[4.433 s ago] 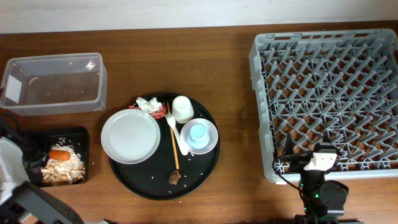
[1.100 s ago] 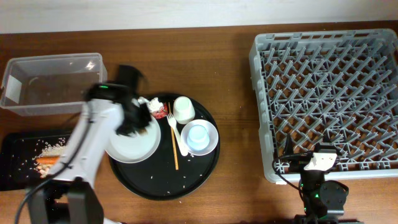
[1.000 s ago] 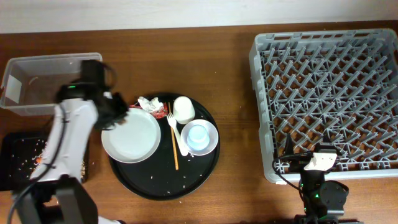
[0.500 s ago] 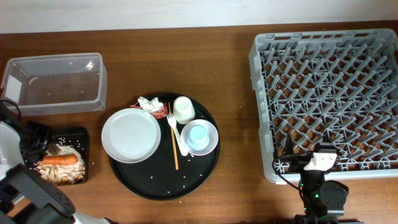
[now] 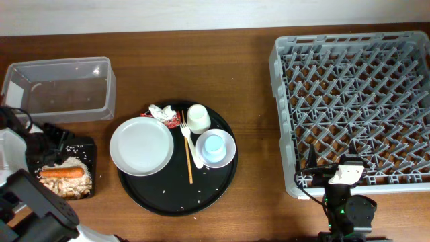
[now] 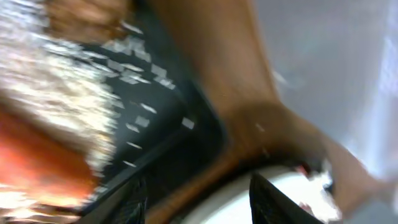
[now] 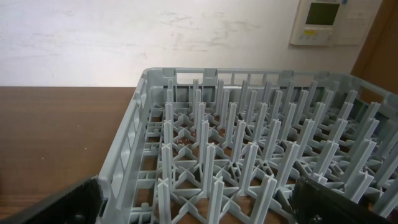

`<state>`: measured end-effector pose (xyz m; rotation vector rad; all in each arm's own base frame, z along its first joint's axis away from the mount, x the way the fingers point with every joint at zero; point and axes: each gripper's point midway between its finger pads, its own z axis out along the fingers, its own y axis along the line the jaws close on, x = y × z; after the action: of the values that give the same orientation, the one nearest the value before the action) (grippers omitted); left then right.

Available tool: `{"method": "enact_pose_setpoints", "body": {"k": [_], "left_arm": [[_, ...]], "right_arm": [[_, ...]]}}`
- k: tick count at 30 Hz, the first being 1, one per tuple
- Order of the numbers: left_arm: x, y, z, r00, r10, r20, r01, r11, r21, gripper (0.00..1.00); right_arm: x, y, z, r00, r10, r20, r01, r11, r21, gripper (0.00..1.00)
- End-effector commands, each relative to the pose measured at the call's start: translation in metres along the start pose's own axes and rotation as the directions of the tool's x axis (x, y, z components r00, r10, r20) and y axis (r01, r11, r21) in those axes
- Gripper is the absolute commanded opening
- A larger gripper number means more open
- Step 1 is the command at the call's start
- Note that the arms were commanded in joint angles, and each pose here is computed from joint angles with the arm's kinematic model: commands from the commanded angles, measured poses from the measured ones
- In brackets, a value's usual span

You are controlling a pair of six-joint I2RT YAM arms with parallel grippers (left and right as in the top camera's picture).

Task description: Sort waste into correct bins and load items into the dishwasher rack

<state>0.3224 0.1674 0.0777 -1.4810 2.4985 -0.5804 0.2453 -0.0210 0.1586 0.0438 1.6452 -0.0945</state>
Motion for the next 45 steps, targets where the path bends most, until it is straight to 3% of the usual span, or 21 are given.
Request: {"method": "enact_pose_setpoints", "body": {"k": [1, 5, 9, 11, 13, 16, 18, 22, 36, 37, 40, 42, 45], "left_arm": [[0.036, -0.057, -0.041, 0.974, 0.225, 0.032, -0.227, 0.958, 0.173, 0.52], [0.091, -0.090, -0.064, 0.899, 0.433, 0.072, -0.438, 0.892, 0.113, 0.54], [0.160, -0.117, -0.035, 0.739, 0.673, -0.025, -0.673, 0.739, 0.028, 0.72], [0.187, -0.125, -0.021, 0.673, 0.736, -0.071, -0.736, 0.676, 0.029, 0.75], [0.217, -0.139, -0.002, 0.585, 0.805, -0.099, -0.806, 0.591, 0.046, 0.97], [0.214, -0.166, 0.021, 0.508, 0.862, -0.004, -0.862, 0.507, -0.014, 0.99], [0.193, -0.180, 0.037, 0.506, 0.860, 0.068, -0.855, 0.510, -0.087, 0.99], [0.172, -0.189, 0.062, 0.500, 0.859, 0.110, -0.846, 0.512, -0.148, 0.77], [0.160, -0.177, 0.138, 0.497, 0.867, 0.041, -0.848, 0.495, -0.188, 0.76], [0.162, -0.175, 0.142, 0.495, 0.868, 0.030, -0.850, 0.491, -0.190, 0.69], [0.163, -0.177, 0.143, 0.491, 0.870, 0.035, -0.852, 0.488, -0.188, 0.65], [0.162, -0.179, 0.143, 0.490, 0.871, 0.042, -0.852, 0.489, -0.186, 0.45], [0.163, -0.181, 0.142, 0.488, 0.872, 0.043, -0.854, 0.487, -0.184, 0.25]], "right_arm": [[0.003, 0.000, 0.000, 1.000, -0.003, -0.005, 0.003, 1.000, 0.003, 0.99], [0.003, -0.001, 0.000, 1.000, -0.003, -0.005, 0.003, 1.000, 0.003, 0.99], [0.003, 0.000, 0.000, 1.000, -0.003, -0.005, 0.003, 1.000, 0.003, 0.99], [0.003, 0.000, 0.000, 1.000, -0.003, -0.005, 0.003, 1.000, 0.003, 0.99], [0.003, -0.001, 0.000, 1.000, -0.003, -0.005, 0.003, 1.000, 0.003, 0.99], [0.003, 0.000, 0.000, 1.000, -0.003, -0.005, 0.003, 1.000, 0.003, 0.99], [0.003, 0.000, 0.000, 1.000, -0.003, -0.005, 0.003, 1.000, 0.003, 0.99], [0.003, -0.001, 0.000, 1.000, -0.003, -0.005, 0.003, 1.000, 0.003, 0.99], [0.003, -0.001, 0.000, 1.000, -0.003, -0.005, 0.003, 1.000, 0.003, 0.99], [0.003, -0.001, 0.000, 1.000, -0.003, -0.005, 0.003, 1.000, 0.003, 0.99], [0.003, -0.001, 0.000, 1.000, -0.003, -0.005, 0.003, 1.000, 0.003, 0.99], [0.003, 0.000, 0.000, 1.000, -0.003, -0.005, 0.003, 1.000, 0.003, 0.99], [0.003, -0.001, 0.000, 1.000, -0.003, -0.005, 0.003, 1.000, 0.003, 0.99]]}}
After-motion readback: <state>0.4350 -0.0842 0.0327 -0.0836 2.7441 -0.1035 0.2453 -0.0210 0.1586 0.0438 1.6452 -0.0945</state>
